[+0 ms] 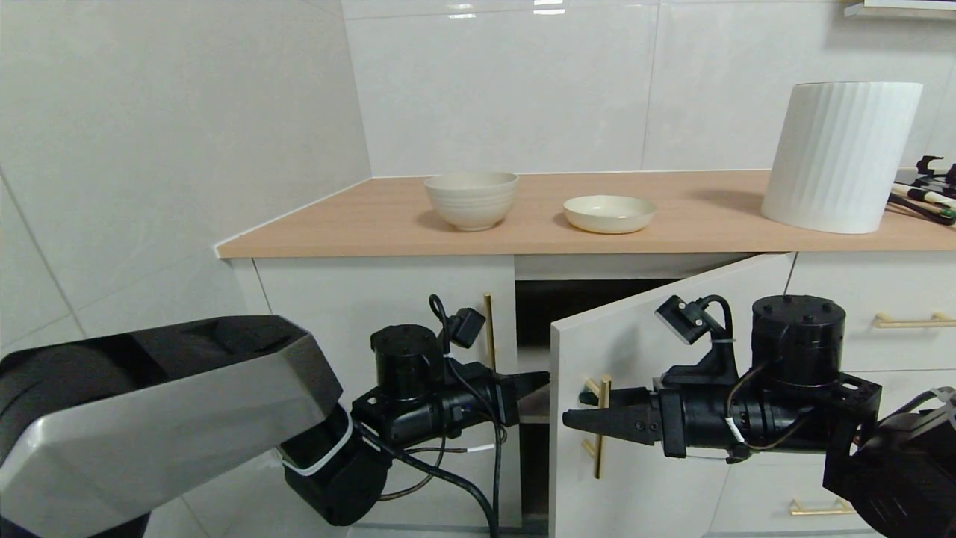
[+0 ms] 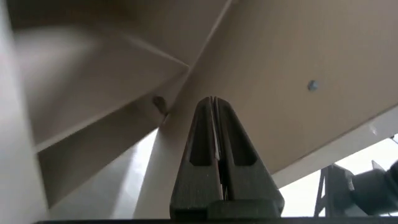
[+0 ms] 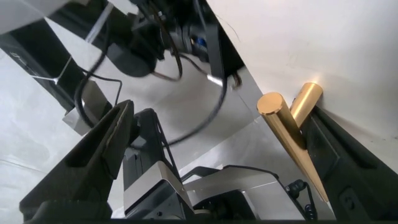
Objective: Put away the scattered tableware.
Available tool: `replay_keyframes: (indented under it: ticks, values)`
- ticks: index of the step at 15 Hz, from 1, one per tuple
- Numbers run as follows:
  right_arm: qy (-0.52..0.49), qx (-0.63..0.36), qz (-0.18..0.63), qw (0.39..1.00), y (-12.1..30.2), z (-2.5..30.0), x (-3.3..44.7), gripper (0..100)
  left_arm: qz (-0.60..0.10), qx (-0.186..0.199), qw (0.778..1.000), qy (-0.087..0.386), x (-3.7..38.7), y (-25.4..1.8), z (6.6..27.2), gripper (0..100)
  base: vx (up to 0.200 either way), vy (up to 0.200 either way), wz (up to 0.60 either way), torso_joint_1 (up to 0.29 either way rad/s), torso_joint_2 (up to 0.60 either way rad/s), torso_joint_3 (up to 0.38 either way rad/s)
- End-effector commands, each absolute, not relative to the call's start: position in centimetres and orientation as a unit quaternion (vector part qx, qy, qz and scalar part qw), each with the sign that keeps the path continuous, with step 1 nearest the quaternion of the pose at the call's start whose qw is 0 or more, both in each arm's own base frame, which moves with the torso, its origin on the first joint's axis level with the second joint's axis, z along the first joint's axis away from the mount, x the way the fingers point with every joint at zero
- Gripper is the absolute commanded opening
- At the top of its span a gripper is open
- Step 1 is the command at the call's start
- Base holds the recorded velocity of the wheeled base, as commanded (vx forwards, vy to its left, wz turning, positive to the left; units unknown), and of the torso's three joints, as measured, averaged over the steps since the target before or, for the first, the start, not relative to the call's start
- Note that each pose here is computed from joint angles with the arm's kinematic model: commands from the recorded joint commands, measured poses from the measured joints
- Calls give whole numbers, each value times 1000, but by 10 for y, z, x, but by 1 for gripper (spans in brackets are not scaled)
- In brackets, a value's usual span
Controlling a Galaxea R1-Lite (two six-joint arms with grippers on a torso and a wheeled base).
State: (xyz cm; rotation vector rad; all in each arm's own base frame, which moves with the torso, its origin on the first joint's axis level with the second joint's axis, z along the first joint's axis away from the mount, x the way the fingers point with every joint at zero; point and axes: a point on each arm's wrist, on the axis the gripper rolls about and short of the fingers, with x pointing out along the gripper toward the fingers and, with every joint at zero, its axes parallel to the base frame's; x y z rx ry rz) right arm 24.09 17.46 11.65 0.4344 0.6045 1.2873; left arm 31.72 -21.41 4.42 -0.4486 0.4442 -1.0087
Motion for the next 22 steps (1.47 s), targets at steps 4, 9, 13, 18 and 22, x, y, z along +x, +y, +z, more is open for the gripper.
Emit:
replay_keyframes:
  ticks: [4, 9, 13, 18, 22]
  values:
    - [272, 199, 572, 748, 166, 114, 246, 100, -497, -207, 816, 209, 311, -233, 43, 0, 0, 0, 0, 0, 0, 0]
    - [273, 204, 545, 766, 147, 110, 245, 100, -501, -206, 814, 207, 309, -236, 44, 0, 0, 0, 0, 0, 0, 0]
    - [283, 212, 511, 783, 132, 103, 244, 100, -510, -205, 809, 206, 304, -241, 47, 0, 0, 0, 0, 0, 0, 0]
    - [266, 146, 430, 850, 105, 94, 206, 100, -511, -204, 808, 210, 299, -240, 48, 0, 0, 0, 0, 0, 0, 0]
    - [242, 144, 450, 847, 94, 109, 171, 100, -519, -201, 803, 211, 293, -244, 52, 0, 0, 0, 0, 0, 0, 0]
